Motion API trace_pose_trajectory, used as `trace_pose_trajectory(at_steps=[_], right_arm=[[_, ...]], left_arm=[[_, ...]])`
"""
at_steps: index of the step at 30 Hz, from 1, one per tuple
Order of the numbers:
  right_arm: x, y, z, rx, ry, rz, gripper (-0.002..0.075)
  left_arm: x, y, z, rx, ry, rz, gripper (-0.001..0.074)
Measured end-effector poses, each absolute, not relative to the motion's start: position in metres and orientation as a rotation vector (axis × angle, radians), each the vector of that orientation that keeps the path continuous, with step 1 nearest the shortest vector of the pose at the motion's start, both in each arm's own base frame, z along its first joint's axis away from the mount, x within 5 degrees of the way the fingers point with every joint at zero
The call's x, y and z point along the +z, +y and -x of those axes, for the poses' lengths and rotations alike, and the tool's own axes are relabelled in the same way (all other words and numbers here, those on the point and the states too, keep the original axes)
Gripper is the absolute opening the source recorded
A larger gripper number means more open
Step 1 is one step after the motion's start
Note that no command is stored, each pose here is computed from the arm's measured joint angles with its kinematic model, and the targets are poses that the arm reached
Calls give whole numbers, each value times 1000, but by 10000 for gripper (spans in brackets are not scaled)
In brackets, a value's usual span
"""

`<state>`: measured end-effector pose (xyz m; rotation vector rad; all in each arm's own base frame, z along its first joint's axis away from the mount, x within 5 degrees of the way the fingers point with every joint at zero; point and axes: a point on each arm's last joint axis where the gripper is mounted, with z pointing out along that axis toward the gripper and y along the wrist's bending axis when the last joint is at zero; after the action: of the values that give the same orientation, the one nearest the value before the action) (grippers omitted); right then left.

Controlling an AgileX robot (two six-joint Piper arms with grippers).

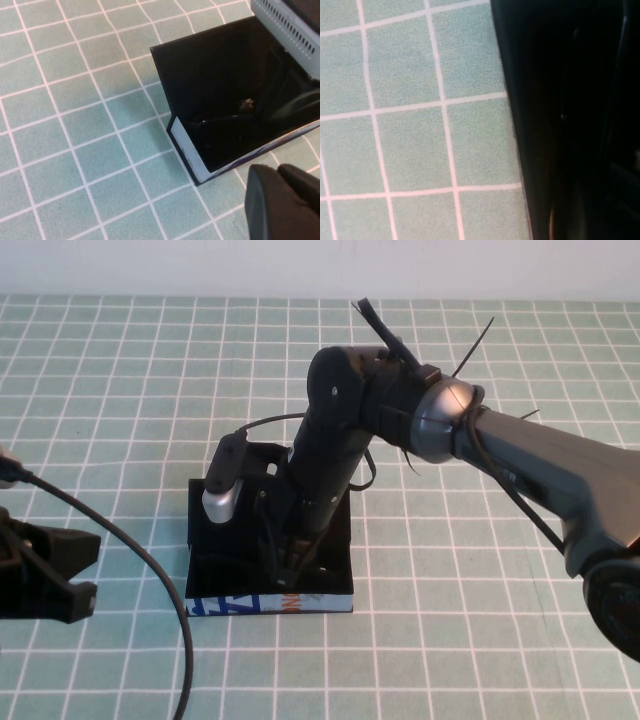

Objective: Return glasses to glasses case
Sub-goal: Place the glasses in the glasses case

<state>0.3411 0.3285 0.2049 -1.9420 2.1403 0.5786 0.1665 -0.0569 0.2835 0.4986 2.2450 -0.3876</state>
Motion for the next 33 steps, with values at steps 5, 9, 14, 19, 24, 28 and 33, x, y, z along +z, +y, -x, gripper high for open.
trace_pose_trajectory(at_steps=[5, 9, 14, 19, 24, 28, 33], right_arm=[[211, 329, -342, 576, 2105, 1963, 8], [217, 331, -343, 576, 2063, 1970, 8], [217, 332, -343, 571, 2024, 2001, 8], [217, 332, -343, 559, 1957, 2053, 8], [217, 332, -343, 546, 1858, 2124, 8], [218, 332, -343, 548, 1827, 2141, 8], [218, 332, -343, 558, 1857, 2118, 8]], left_arm=[[283, -57, -166, -389, 2248, -501, -1], [283, -57, -166, -393, 2252, -504, -1], [283, -57, -165, -398, 2259, -509, -1], [282, -57, -165, -396, 2261, -512, -1], [282, -57, -165, -396, 2261, -512, -1], [282, -57, -165, -396, 2261, -512, -1], [282, -57, -165, -396, 2261, -512, -1]])
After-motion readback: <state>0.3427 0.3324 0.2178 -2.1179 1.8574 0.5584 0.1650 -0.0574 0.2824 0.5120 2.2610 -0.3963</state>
